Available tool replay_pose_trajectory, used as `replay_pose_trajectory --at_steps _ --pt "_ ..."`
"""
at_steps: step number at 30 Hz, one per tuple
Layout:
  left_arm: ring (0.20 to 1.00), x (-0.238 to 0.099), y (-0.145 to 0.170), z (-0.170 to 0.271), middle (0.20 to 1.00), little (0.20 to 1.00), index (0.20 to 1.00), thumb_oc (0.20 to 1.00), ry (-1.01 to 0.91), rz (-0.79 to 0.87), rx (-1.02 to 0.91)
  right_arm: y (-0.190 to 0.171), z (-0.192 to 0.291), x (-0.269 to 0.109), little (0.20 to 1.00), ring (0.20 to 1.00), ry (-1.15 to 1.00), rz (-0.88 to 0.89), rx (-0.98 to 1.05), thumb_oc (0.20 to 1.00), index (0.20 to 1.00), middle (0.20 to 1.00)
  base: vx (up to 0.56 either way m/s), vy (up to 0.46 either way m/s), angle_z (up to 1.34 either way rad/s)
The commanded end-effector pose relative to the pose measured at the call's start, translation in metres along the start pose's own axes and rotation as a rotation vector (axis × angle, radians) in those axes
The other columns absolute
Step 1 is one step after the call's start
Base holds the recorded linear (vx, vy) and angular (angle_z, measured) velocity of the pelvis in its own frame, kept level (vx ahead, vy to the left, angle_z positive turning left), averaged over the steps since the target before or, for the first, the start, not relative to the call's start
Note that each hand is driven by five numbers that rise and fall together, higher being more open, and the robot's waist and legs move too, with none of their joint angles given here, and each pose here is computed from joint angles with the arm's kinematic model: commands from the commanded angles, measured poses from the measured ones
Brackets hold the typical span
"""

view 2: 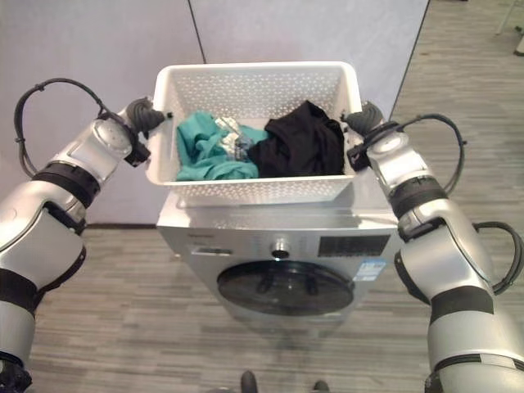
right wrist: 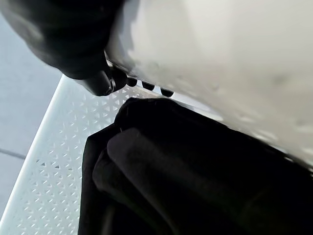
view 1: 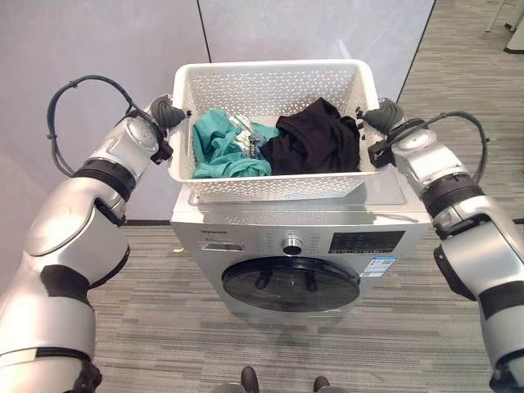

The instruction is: Grab the laundry basket,head to the washer,open it,put in the laundry and shut it.

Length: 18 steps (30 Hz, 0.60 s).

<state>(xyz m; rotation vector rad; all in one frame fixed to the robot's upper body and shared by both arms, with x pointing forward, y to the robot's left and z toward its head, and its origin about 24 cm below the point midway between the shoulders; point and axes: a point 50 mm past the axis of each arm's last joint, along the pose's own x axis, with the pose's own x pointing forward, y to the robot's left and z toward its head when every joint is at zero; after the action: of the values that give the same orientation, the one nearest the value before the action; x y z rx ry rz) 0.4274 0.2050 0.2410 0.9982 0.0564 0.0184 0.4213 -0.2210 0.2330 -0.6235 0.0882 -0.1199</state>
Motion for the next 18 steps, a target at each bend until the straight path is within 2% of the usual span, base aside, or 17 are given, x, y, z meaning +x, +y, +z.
replay_pose_trajectory --at_steps 1,7,14,15,16,17,18 --pt "0.2 -0.005 0.052 0.065 0.2 0.2 0.2 0.2 -0.143 0.158 0.076 -0.043 0.04 -0.002 0.2 0.2 -0.068 -0.114 -0.092 0.2 0.2 0.2 0.05 0.026 0.01" --pt "0.2 -0.002 0.024 0.084 0.2 0.2 0.2 0.2 -0.196 0.133 0.061 -0.049 0.047 -0.002 0.2 0.2 -0.037 -0.127 -0.091 0.2 0.2 0.2 0.04 0.004 -0.01" --pt "0.2 -0.004 0.029 0.1 0.2 0.2 0.2 0.2 -0.233 0.181 0.054 -0.042 0.063 -0.002 0.2 0.2 -0.055 -0.106 -0.089 0.2 0.2 0.2 -0.03 -0.03 -0.08" --pt "0.376 -0.006 0.033 0.108 0.376 0.376 0.376 0.376 -0.253 0.203 0.038 -0.042 0.067 -0.003 0.2 0.2 -0.058 -0.111 -0.091 0.2 0.2 0.2 -0.1 -0.047 0.01" --pt "0.878 -0.007 0.036 0.112 0.878 0.878 0.878 0.878 -0.264 0.217 0.031 -0.043 0.069 -0.003 0.2 0.2 -0.058 -0.114 -0.096 0.2 0.2 0.2 -0.07 -0.034 0.04" --pt "1.0 -0.008 0.04 0.114 1.0 1.0 1.0 1.0 -0.267 0.232 0.024 -0.044 0.07 -0.003 0.2 0.2 -0.057 -0.122 -0.101 0.2 0.2 0.2 -0.05 -0.024 0.06" --pt "1.0 -0.009 0.042 0.117 1.0 1.0 1.0 1.0 -0.273 0.244 0.029 -0.043 0.073 -0.003 0.2 0.2 -0.061 -0.123 -0.108 0.2 0.2 0.2 -0.05 -0.021 0.09"
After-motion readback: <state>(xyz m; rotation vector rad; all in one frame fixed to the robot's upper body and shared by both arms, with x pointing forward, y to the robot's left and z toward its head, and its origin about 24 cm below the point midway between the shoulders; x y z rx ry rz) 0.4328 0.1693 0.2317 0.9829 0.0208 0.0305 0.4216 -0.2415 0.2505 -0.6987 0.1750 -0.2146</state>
